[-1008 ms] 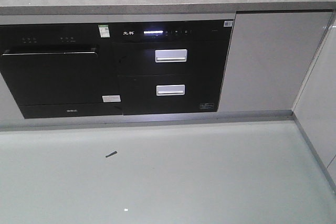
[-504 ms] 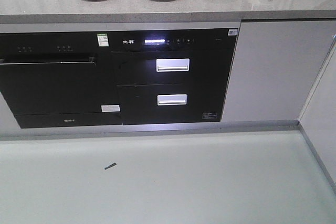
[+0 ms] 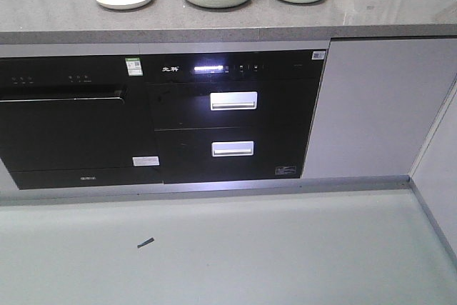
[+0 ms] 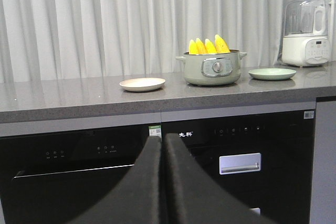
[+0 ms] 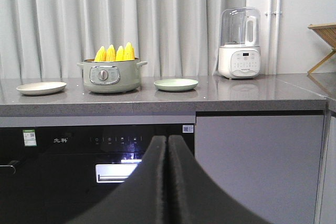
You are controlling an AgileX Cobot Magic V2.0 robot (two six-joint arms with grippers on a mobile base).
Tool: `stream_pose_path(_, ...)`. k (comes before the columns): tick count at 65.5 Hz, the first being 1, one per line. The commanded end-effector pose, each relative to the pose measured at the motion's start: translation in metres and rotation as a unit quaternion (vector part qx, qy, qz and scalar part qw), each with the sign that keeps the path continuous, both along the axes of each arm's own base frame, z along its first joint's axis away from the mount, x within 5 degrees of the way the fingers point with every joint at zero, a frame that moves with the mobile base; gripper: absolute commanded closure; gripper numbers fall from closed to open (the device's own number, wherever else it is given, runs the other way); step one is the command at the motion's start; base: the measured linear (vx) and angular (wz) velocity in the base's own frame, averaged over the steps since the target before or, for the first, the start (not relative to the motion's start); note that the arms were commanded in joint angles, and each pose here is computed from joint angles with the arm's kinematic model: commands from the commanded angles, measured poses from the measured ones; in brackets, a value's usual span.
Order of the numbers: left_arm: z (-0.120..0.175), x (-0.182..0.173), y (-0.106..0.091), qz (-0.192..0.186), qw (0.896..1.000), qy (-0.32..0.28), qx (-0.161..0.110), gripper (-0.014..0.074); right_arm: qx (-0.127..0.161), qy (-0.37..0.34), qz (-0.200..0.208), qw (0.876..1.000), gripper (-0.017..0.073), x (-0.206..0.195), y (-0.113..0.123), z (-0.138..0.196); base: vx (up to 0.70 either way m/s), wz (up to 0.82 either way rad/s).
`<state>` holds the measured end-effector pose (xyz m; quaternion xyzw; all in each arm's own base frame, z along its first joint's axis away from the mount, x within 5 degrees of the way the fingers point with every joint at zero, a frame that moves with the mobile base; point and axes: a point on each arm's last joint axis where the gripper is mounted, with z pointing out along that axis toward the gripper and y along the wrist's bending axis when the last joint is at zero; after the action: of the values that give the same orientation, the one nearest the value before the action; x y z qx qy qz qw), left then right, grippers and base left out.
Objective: Distribute corn equally
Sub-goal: 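Drive the base forward toward the counter with the corn pot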
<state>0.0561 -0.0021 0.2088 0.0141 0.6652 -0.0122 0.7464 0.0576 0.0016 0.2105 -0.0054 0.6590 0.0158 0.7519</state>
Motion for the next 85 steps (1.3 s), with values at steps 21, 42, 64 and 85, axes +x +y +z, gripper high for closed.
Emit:
stream_pose_path(21, 0.0025, -0.0018, 0.0, -0.001, 0.999, -0.037, -0.006, 0.06, -0.004, -0.028, -0.003, 1.0, 0.057, 0.0003, -0.0003, 0.0033, 0.16, -0.02)
stream_pose_path(42, 0.0025, -0.0018, 0.0, -0.001, 0.999, -0.037, -0.006, 0.06, -0.004, -0.028, -0.003, 1.0, 0.057, 0.0003, -0.0003, 0.0033, 0.17, 0.01)
stream_pose_path(64, 0.0025, -0.0018, 0.0, -0.001, 0.999, -0.037, -0.006, 0.06, -0.003, -0.029, -0.003, 1.0, 0.057, 0.0003, -0.0003, 0.0034, 0.17, 0.01)
stream_pose_path(85, 0.0025, -0.0018, 0.0, -0.001, 0.999, -0.037, -0.006, 0.06, -0.003, -0.029, -0.003, 1.0, 0.057, 0.0003, -0.0003, 0.0034, 0.16, 0.0)
